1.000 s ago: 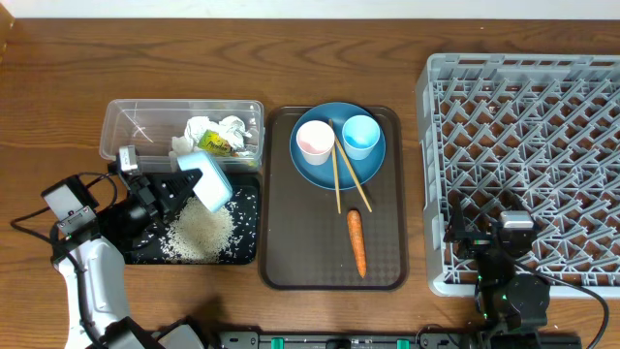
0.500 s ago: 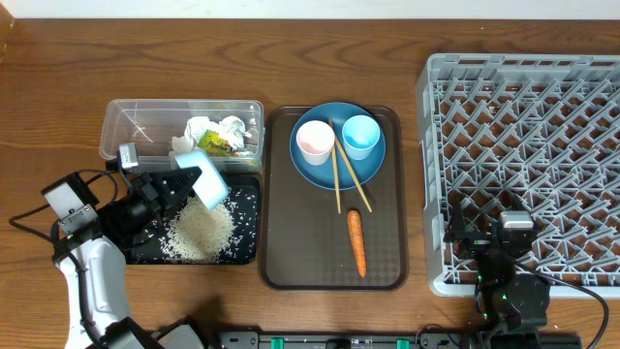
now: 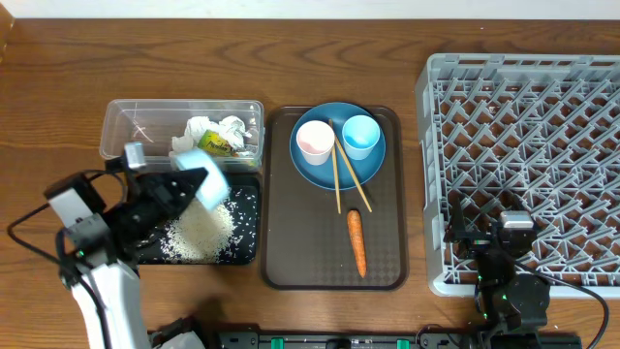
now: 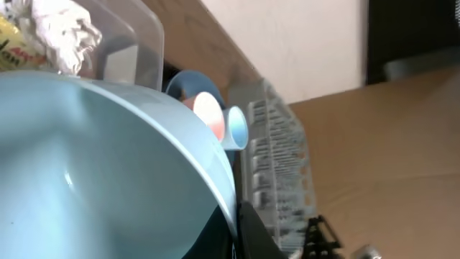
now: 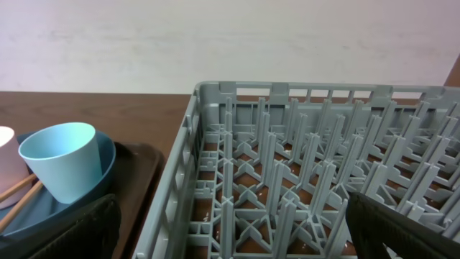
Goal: Sort waste into correct bins and load items into the dishwasher rack
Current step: 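Tilt the bowl with left gripper to pour rice onto black tray, then carry the empty bowl back and set it on the brown tray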
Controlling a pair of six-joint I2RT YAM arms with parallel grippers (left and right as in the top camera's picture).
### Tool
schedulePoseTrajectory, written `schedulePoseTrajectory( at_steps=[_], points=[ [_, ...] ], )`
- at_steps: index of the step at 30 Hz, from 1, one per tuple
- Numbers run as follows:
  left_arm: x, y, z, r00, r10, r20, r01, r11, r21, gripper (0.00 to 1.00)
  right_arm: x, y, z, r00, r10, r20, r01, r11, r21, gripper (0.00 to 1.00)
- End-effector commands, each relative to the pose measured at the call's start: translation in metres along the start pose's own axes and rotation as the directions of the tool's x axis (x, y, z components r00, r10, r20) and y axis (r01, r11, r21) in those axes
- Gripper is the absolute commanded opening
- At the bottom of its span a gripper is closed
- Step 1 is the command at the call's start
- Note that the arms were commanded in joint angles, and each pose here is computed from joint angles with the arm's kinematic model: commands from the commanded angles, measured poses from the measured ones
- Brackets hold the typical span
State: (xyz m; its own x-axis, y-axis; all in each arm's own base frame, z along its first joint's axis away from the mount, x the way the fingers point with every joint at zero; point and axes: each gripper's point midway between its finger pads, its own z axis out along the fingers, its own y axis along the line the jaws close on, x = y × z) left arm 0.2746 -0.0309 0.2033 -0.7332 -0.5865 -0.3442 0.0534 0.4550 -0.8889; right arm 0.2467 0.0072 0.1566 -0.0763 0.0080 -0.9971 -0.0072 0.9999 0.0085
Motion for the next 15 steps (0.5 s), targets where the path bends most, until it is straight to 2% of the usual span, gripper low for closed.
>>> schedulePoseTrajectory(
  at_steps=[1,10,15],
  points=[
    [0.01,0.005,0.004,0.997,0.074,0.024,-0.069,0.984,-0.162,0.06,0.001,-0.003,0.0,1.0,-0.007,-0.004,0.007,1.0,0.014,0.99],
    [0.069,0.0,0.021,0.962,0.242,-0.125,-0.271,0.897,-0.349,0.06,0.001,-0.003,0.0,1.0,-0.007,-0.004,0.007,1.0,0.014,0.99],
    [0.101,0.003,0.034,0.925,0.286,-0.25,-0.364,0.854,-0.371,0.06,0.001,-0.003,0.0,1.0,-0.007,-0.004,0.007,1.0,0.013,0.99]
  ],
)
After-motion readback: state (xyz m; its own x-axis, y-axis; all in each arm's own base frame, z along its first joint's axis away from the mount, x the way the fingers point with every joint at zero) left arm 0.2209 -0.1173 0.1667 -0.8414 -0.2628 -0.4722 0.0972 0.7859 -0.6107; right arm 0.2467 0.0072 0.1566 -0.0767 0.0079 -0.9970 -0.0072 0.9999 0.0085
